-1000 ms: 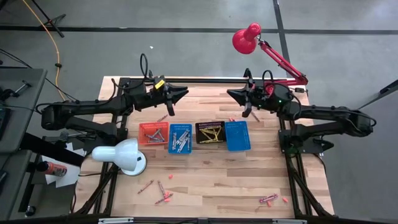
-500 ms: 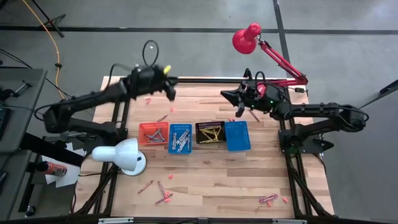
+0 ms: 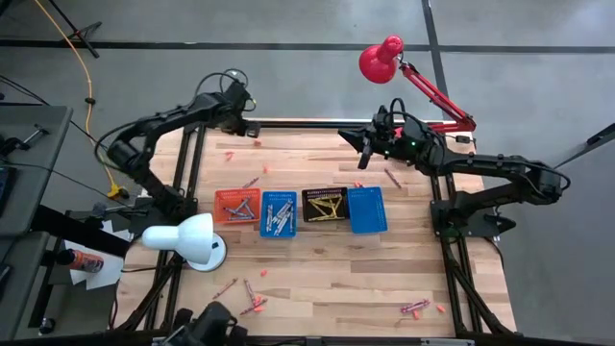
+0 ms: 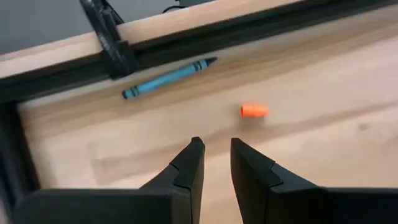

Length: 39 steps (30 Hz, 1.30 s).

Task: Sort crayons
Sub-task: Put the blue crayon into the orange bin

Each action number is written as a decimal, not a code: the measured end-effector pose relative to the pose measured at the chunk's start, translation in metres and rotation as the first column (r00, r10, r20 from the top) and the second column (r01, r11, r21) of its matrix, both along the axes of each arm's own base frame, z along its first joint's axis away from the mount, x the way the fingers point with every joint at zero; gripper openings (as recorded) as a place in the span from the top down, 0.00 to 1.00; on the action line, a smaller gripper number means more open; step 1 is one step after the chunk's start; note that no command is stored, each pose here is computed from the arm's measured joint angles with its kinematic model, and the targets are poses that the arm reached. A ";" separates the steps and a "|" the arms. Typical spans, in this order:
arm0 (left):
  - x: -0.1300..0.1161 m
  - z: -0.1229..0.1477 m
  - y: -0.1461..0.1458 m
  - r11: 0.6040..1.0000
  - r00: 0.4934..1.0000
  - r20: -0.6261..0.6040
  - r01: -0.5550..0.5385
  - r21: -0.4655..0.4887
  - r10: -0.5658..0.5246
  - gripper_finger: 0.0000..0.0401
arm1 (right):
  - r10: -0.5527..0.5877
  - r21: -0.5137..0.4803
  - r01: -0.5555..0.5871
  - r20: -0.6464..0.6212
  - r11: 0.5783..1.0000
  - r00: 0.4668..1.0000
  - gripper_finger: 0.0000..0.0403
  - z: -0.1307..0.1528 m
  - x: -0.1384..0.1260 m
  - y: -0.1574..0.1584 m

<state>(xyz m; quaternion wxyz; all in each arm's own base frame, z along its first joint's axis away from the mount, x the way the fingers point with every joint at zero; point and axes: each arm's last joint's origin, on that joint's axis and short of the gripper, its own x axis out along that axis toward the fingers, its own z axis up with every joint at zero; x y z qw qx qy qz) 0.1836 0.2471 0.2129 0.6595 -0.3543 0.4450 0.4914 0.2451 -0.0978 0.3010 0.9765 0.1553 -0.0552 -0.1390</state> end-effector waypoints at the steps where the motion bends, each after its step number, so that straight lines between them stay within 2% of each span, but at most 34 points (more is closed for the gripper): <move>1: 0.002 -0.005 0.003 1.000 1.000 -0.009 -0.013 0.006 0.013 0.84 | -0.003 0.001 0.003 -0.001 1.000 1.000 1.00 0.000 0.000 -0.001; 4: 0.006 -0.019 0.011 0.994 0.991 -0.092 -0.087 0.065 0.093 0.85 | -0.003 0.005 0.003 -0.003 1.000 1.000 1.00 0.000 0.000 -0.001; 7: 0.006 -0.029 0.015 0.983 0.973 -0.162 -0.147 0.113 0.164 0.91 | -0.002 0.008 0.002 -0.003 1.000 1.000 1.00 0.000 0.000 -0.001; 10: 0.006 -0.037 0.019 0.973 0.969 -0.144 -0.181 0.144 0.202 0.99 | -0.002 0.010 0.002 -0.005 1.000 1.000 1.00 -0.001 0.000 -0.001; 14: 0.002 -0.045 0.020 0.958 0.960 -0.090 -0.250 0.141 0.264 0.99 | -0.002 0.010 0.002 -0.006 1.000 1.000 1.00 -0.001 0.000 -0.001; 19: -0.011 -0.054 0.021 0.937 0.937 -0.096 -0.321 0.138 0.335 1.00 | -0.002 0.011 0.002 -0.010 1.000 1.000 1.00 -0.001 0.000 -0.001; 31: -0.027 -0.060 0.034 0.908 0.919 -0.001 -0.390 0.156 0.395 1.00 | -0.003 0.009 0.003 -0.021 1.000 1.000 1.00 -0.002 0.000 -0.001; 39: -0.025 -0.080 0.035 0.915 0.916 -0.027 -0.397 0.066 0.400 1.00 | -0.002 0.016 0.003 -0.019 1.000 1.000 1.00 -0.002 0.000 -0.001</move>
